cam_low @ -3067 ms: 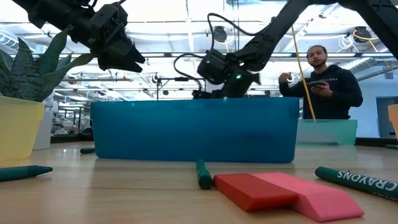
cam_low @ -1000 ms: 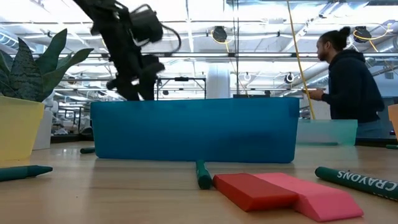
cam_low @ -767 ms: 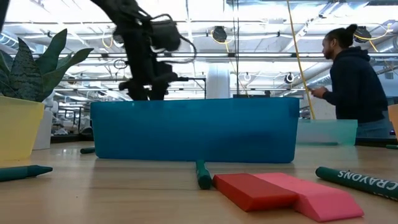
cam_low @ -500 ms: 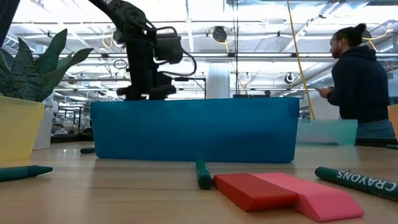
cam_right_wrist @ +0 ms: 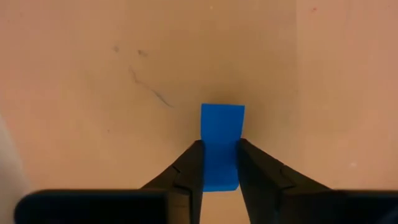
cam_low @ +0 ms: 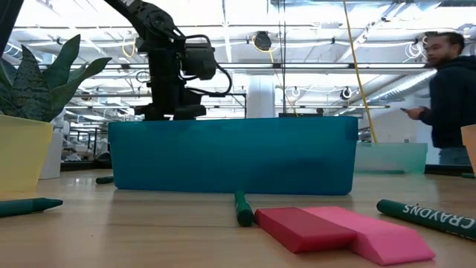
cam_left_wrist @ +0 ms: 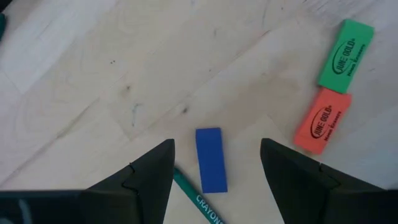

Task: Sort crayons/erasers/pens/pencils in bins
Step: Put the blue eraser into the orange bin, then put the purple eraser into the orange bin

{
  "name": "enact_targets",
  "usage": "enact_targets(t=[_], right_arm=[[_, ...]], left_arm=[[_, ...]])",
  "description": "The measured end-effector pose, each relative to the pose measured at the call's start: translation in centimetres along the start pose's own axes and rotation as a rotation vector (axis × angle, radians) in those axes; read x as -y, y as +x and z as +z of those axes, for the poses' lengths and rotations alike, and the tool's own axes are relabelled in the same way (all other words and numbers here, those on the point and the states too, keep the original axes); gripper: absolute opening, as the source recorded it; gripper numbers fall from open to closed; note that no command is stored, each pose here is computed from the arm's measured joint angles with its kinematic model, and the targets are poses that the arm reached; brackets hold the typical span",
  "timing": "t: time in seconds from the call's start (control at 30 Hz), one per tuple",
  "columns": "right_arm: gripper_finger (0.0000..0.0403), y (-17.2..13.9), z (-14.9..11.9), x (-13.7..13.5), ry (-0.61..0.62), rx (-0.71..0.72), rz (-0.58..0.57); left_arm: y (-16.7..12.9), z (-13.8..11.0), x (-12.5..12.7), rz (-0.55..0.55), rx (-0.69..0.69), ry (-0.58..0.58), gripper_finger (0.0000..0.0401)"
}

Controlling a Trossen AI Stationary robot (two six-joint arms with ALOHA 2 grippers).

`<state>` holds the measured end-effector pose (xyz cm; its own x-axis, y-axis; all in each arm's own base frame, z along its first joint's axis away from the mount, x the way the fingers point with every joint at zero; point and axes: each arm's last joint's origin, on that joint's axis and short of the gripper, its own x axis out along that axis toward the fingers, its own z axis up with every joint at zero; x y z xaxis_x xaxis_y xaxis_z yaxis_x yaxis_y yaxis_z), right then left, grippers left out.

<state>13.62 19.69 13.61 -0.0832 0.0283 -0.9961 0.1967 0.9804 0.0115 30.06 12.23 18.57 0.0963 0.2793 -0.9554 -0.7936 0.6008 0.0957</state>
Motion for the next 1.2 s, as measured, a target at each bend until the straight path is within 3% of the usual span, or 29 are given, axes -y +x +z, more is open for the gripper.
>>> enact_targets(t=[0.23,0.47,0.57,0.67,0.83,1.2], right_arm=[[0.0139,-0.3,0.9,0.6,0.009,-0.027,0.004],[0.0202,-2.8,1.5,0.6,-0.004,-0.005,0.022],[0.0219,-3.5,1.6,0.4,-0.036,0.002,0.052],[0.0225,-4.2,1.8,0.2,-0.044,0.017,0.077],[0.0218,-5.0,2.5,0.0,-0.025,0.035,0.108],[0.0210,-8.7,5.1,-1.0,-0.019,0.142,0.217]], left_arm=[[0.0,-0.4,-0.2,0.022,-0.038,0.019,0.0241],[0.5,-1.5,-0.7,0.068,-0.105,0.024,0.0241],[1.5,-1.9,-0.6,0.024,-0.091,0.015,0.0241],[2.4,-2.3,-0.4,-0.043,-0.077,0.007,0.0241],[2.5,-2.0,-0.4,-0.052,-0.053,-0.014,0.0231],[5.8,-1.5,-0.9,-0.034,-0.149,-0.074,0.0135]])
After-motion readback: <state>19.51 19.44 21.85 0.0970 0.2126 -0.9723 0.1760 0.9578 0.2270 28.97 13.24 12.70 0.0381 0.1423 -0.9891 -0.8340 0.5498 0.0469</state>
